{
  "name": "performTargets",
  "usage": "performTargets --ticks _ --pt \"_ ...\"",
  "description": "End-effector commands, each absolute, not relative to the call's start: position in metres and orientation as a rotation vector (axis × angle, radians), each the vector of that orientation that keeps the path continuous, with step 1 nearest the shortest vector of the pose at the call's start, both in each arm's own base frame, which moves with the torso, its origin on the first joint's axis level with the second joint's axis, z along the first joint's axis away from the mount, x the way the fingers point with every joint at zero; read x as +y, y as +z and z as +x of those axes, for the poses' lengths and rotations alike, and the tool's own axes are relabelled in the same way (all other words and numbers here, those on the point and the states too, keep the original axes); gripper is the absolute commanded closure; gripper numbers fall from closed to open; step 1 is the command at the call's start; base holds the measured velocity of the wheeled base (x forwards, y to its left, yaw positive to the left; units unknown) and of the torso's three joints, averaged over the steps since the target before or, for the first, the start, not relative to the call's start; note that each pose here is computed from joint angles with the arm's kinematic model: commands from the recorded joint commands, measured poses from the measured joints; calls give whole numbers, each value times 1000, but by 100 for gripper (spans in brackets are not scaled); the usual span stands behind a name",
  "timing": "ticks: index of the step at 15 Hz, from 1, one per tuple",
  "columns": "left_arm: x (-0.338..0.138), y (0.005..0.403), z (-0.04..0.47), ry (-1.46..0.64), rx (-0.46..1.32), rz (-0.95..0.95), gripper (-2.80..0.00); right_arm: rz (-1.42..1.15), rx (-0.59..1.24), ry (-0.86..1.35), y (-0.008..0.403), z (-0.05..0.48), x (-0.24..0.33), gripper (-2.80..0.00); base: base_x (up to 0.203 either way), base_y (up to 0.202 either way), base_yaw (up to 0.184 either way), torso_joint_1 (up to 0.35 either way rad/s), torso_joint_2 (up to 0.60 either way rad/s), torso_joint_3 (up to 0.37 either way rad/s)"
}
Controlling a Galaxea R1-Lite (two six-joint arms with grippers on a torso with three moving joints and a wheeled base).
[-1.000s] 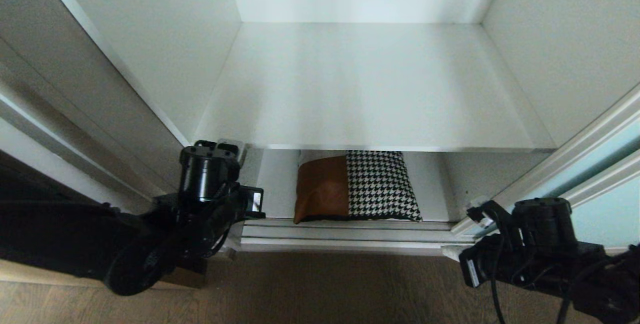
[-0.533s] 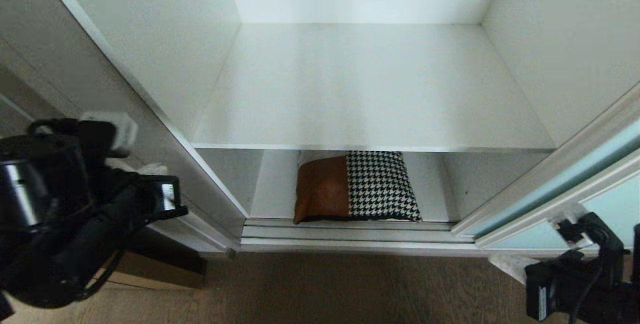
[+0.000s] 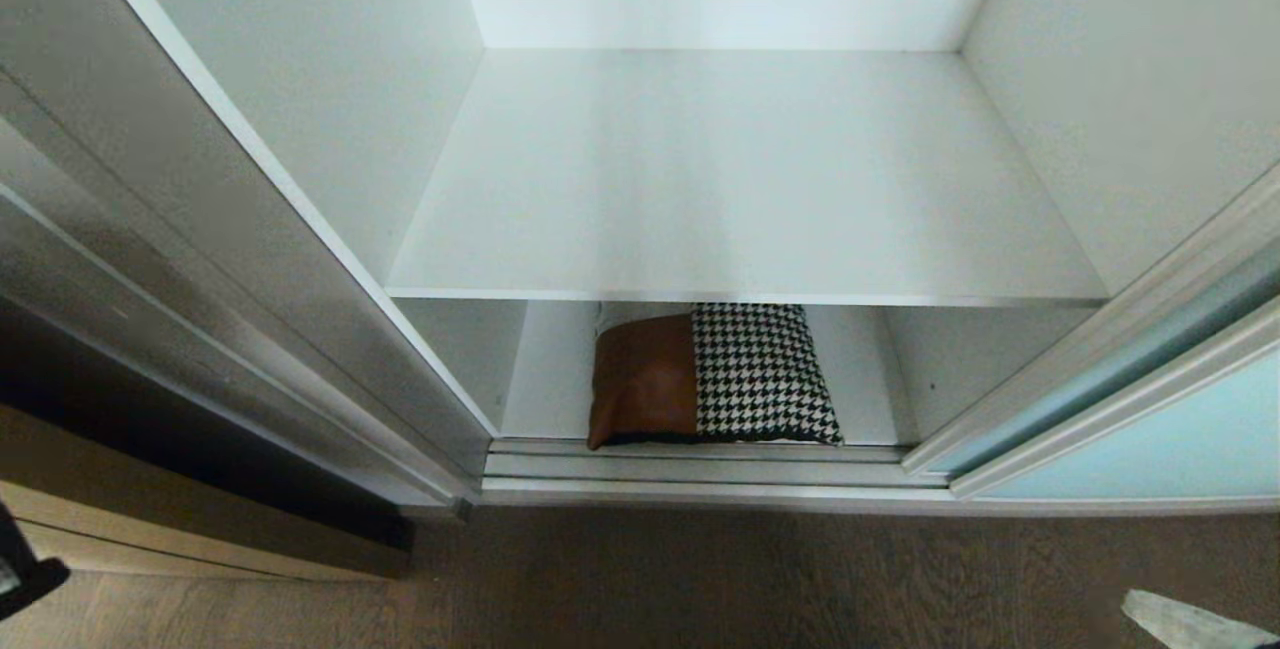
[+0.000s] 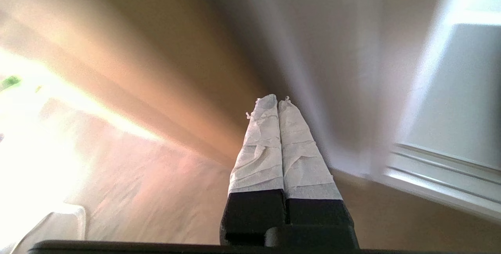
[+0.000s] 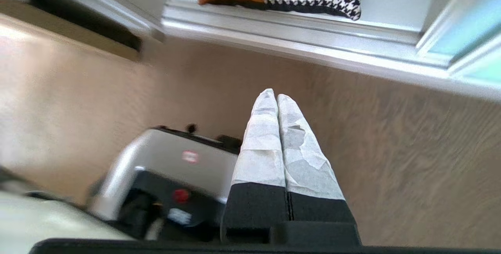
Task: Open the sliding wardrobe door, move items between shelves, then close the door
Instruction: Close the door
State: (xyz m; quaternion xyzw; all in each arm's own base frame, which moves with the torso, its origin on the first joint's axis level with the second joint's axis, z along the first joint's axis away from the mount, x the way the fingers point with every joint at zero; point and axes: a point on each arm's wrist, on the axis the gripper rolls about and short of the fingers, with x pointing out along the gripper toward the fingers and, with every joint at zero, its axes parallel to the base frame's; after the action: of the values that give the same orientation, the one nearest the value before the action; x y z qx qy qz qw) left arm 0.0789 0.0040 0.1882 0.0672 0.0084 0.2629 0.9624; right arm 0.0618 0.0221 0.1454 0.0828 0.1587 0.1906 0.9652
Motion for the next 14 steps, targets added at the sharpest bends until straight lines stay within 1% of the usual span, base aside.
performTargets --ticks 1,4,6,8,10,12,13,14 --pt "9 183 55 584 -46 109 0 252 221 368 151 26 10 0 0 0 0 0 0 0" --pt "13 176 40 633 -80 86 0 308 184 312 146 11 5 0 0 0 0 0 0 0" --pt "14 152 24 671 -80 90 0 314 201 296 134 9 5 0 0 0 0 0 0 0" --pt "14 139 8 689 -121 80 0 317 173 307 137 7 4 0 0 0 0 0 0 0" --pt "12 134 -3 653 -181 69 0 317 174 308 134 6 4 0 0 0 0 0 0 0" --pt "10 131 -7 545 -220 67 0 318 165 305 136 5 4 0 0 0 0 0 0 0" --pt "9 125 -8 502 -205 55 0 315 169 303 134 5 4 0 0 0 0 0 0 0" --pt "9 115 -10 464 -145 43 0 311 177 305 134 6 4 0 0 0 0 0 0 0"
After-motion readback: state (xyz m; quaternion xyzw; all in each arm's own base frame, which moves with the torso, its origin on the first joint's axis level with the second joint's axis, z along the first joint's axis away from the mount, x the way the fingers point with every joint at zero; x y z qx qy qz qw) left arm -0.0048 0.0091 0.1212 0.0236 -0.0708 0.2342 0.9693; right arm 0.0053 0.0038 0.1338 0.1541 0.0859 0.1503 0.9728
